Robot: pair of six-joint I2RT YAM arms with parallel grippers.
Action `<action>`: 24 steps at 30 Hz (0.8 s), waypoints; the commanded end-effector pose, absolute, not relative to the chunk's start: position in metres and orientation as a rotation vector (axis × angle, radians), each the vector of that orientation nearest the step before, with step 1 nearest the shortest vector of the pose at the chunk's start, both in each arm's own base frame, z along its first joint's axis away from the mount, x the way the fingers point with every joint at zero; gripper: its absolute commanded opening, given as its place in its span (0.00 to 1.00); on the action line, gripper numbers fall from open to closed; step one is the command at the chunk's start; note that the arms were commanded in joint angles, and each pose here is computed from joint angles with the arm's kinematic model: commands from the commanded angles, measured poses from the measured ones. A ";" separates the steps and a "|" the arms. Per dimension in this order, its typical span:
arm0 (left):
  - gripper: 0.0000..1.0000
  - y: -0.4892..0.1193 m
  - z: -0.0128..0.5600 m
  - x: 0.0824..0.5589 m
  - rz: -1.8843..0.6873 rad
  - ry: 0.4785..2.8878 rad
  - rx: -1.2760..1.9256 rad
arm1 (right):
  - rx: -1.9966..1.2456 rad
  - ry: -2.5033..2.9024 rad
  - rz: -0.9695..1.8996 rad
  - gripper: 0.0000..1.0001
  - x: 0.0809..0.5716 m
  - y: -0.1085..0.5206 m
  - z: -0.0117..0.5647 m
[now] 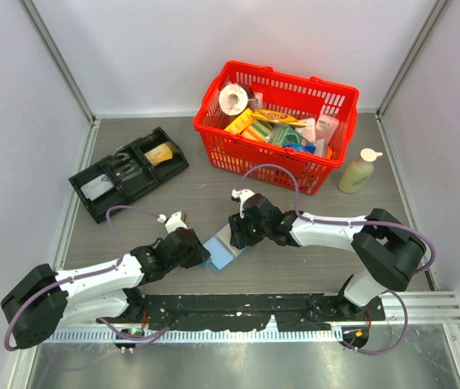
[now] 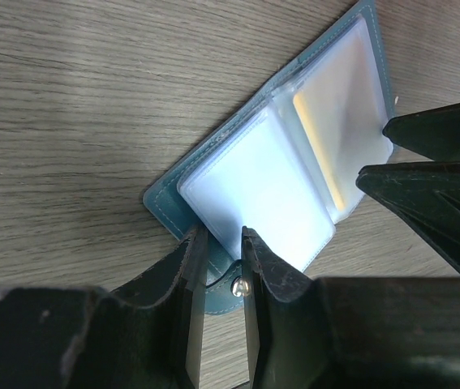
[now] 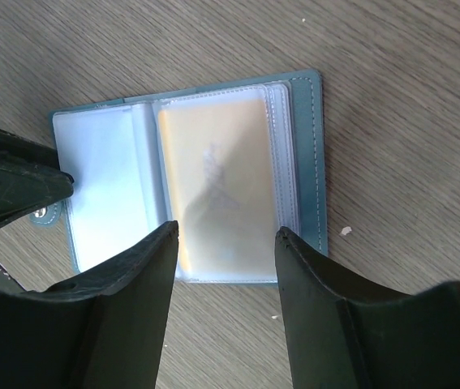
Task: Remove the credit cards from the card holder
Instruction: Remove the credit card from the card holder.
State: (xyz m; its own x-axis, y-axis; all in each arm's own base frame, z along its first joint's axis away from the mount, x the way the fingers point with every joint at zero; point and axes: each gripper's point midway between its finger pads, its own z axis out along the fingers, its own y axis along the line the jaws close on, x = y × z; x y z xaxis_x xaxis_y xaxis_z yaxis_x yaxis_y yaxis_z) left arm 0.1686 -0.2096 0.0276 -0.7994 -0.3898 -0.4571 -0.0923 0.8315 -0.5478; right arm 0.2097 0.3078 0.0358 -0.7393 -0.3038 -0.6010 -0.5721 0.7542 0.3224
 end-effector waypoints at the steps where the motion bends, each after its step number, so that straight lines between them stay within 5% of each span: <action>1: 0.26 -0.214 0.027 0.170 -0.709 2.430 -0.353 | -0.665 2.409 0.688 0.56 0.209 0.309 0.038; 24: 0.26 -0.220 0.030 0.173 -0.719 2.430 -0.346 | -0.716 2.342 0.761 0.52 0.200 0.319 0.067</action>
State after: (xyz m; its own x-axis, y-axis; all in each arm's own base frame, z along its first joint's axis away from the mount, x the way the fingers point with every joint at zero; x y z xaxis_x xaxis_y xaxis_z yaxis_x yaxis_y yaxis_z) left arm 0.1706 -0.2135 0.0271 -0.7992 -0.3918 -0.4557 -0.0882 0.8266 -0.5559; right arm 0.2028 0.3059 0.0383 -0.7375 -0.3146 -0.5976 -0.5812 0.7463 0.3244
